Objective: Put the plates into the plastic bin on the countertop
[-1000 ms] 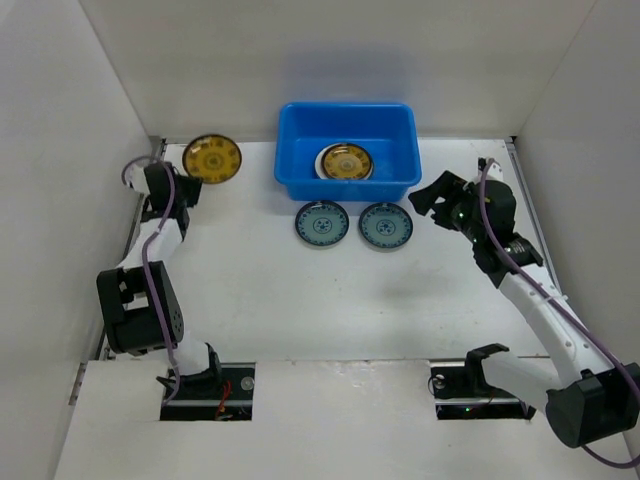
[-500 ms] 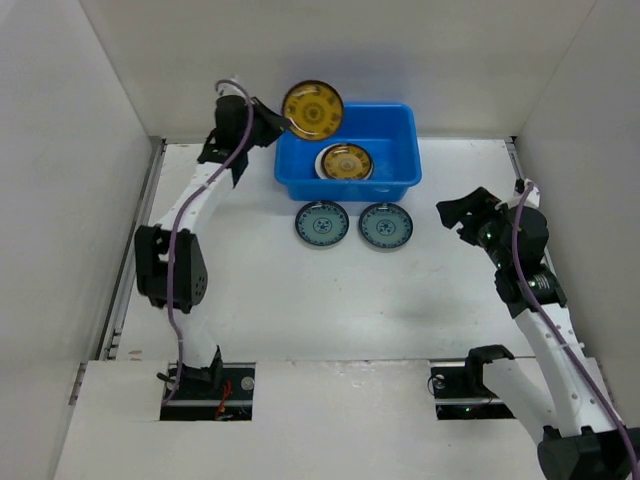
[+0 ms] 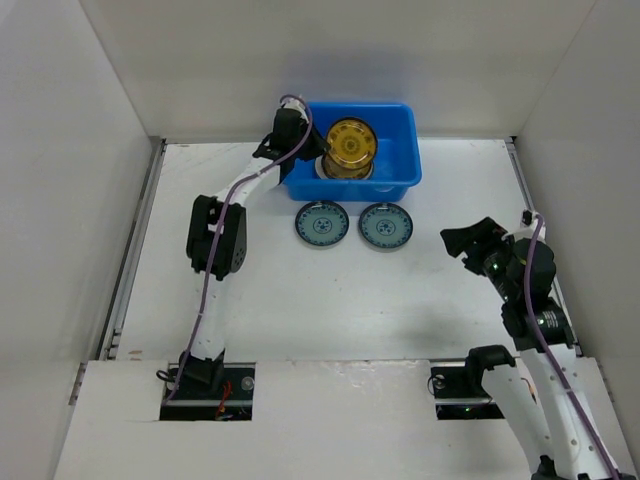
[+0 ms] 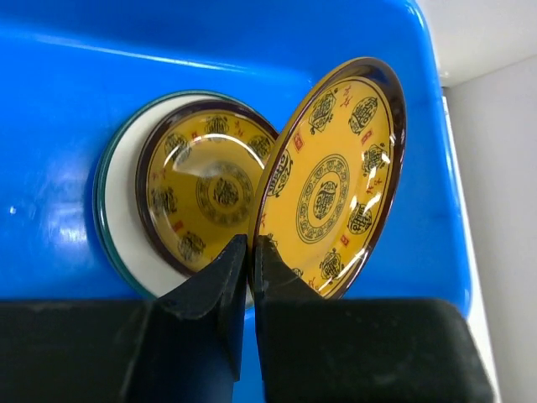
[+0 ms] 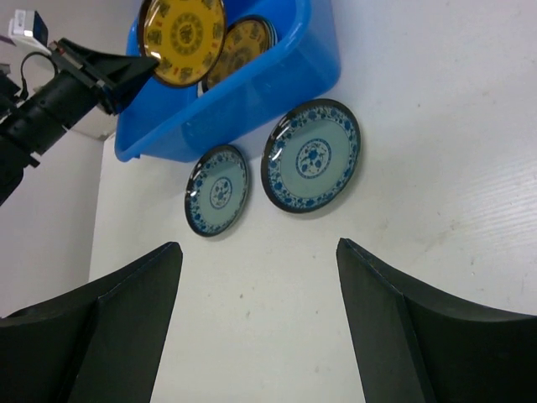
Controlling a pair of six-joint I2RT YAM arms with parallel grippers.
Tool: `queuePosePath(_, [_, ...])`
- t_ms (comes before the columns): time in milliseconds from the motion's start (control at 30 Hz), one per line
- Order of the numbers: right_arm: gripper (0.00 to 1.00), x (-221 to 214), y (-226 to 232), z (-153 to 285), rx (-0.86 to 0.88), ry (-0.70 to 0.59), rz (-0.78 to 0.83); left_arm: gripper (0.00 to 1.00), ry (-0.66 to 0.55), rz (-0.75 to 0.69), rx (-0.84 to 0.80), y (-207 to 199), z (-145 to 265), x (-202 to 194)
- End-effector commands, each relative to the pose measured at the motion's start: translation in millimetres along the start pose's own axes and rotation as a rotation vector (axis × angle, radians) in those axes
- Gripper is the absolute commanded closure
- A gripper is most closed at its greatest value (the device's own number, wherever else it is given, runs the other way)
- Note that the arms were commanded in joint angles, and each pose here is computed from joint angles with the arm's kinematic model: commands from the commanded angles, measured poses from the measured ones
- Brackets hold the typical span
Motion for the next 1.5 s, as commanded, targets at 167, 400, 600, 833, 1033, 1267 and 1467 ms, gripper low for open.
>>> queuePosePath(167, [0.19, -6.7, -9.1, 4.7, -0.018, 0.014, -0.035, 0.95, -0.065, -0.092, -0.035, -8.4, -30.0, 1.3])
queuePosePath(400, [0.19, -8.2, -8.9, 2.3, 0.005, 0.038, -0.034, 0.89, -0.083, -0.133, 0.000, 0.0, -41.2, 0.8])
queuePosePath(600, [0.18, -12.1, -10.2, -3.6, 0.008, 0.068, -0.062, 0.50, -0.144, -0.200, 0.014, -10.3, -30.3, 24.5])
queuePosePath(833, [0.18, -23.5, -15.5, -31.3, -0.002, 0.170, -0.148, 0.00, -0.290, -0.301, 0.003, -53.2, 30.7, 87.2])
queuePosePath(1033, [0.20, -37.8, -24.9, -75.9, 0.031, 0.273, -0.272, 0.00, -0.430, -0.388, 0.011, -102.9, 117.6, 133.7])
queuePosePath(1267, [0.23, -49.6, -43.6, -117.8, -0.005, 0.300, -0.323, 0.00, -0.434, -0.397, 0.099, -104.4, 178.3, 121.0])
queuePosePath(1467, [0.29, -63.5, -60.4, -145.9, -0.055, 0.310, -0.419, 0.00, -0.373, -0.349, 0.239, -74.8, 198.7, 67.1])
Point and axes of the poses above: each gripper's point midway between its finger pads, its own z axis back along the fingers, its own y axis along the line the jaws close on, x = y × z, the point moved 8 cm from there along z, back along the fingers, and after that the axes turned 5 degrees about -z, right-handed, at the moved point
